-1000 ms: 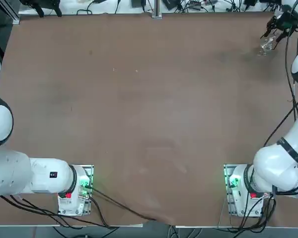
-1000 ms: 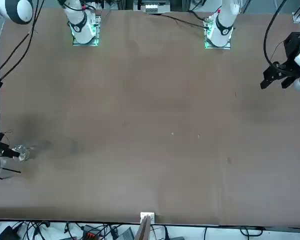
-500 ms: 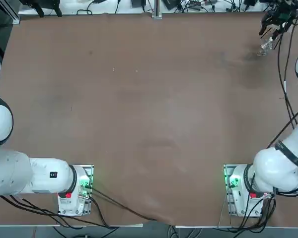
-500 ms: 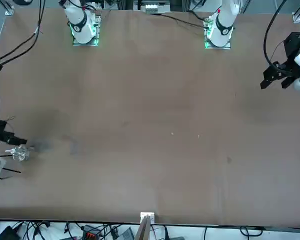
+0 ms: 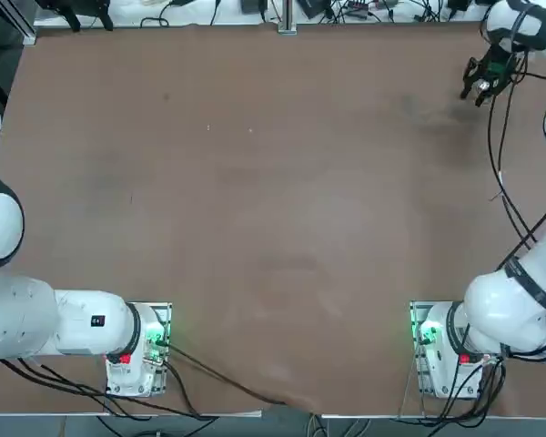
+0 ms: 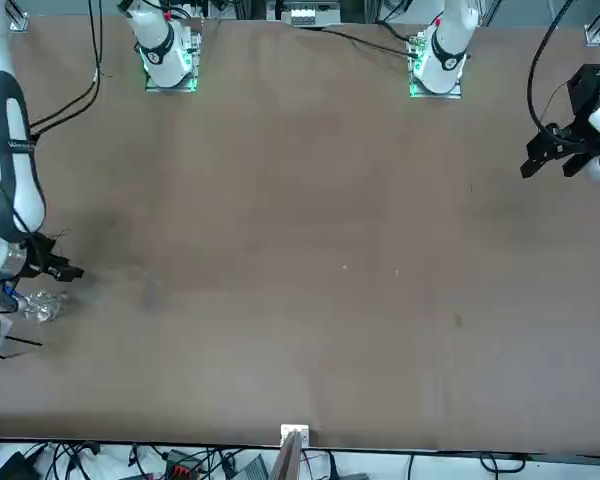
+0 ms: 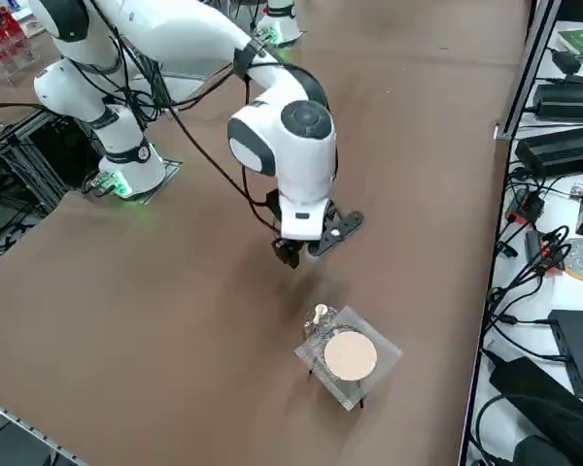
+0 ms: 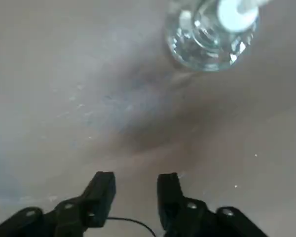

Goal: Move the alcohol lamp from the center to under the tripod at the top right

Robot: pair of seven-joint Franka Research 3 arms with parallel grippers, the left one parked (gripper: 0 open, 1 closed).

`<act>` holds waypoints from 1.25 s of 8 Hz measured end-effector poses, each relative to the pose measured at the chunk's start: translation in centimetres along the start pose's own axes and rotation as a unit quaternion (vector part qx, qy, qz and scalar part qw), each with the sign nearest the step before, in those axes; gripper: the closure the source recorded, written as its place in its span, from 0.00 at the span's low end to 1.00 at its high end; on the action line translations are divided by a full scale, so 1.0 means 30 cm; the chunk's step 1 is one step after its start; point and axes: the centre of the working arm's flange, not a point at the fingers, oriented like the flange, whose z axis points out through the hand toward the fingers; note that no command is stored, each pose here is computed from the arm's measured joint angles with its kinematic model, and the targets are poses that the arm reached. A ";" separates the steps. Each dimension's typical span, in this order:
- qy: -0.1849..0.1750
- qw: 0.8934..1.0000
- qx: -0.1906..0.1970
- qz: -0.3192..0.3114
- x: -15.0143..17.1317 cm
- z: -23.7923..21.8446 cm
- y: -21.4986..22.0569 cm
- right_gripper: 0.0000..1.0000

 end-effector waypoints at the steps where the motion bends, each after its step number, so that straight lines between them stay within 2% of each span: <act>1: -0.001 1.000 -0.002 0.012 0.000 0.019 0.009 0.50; 2: 0.003 1.000 -0.002 0.018 0.009 0.038 0.020 0.56; 7: 0.041 0.999 0.006 0.031 0.071 0.158 0.069 0.54; 10: 0.054 0.997 0.009 0.045 0.095 0.169 0.132 0.57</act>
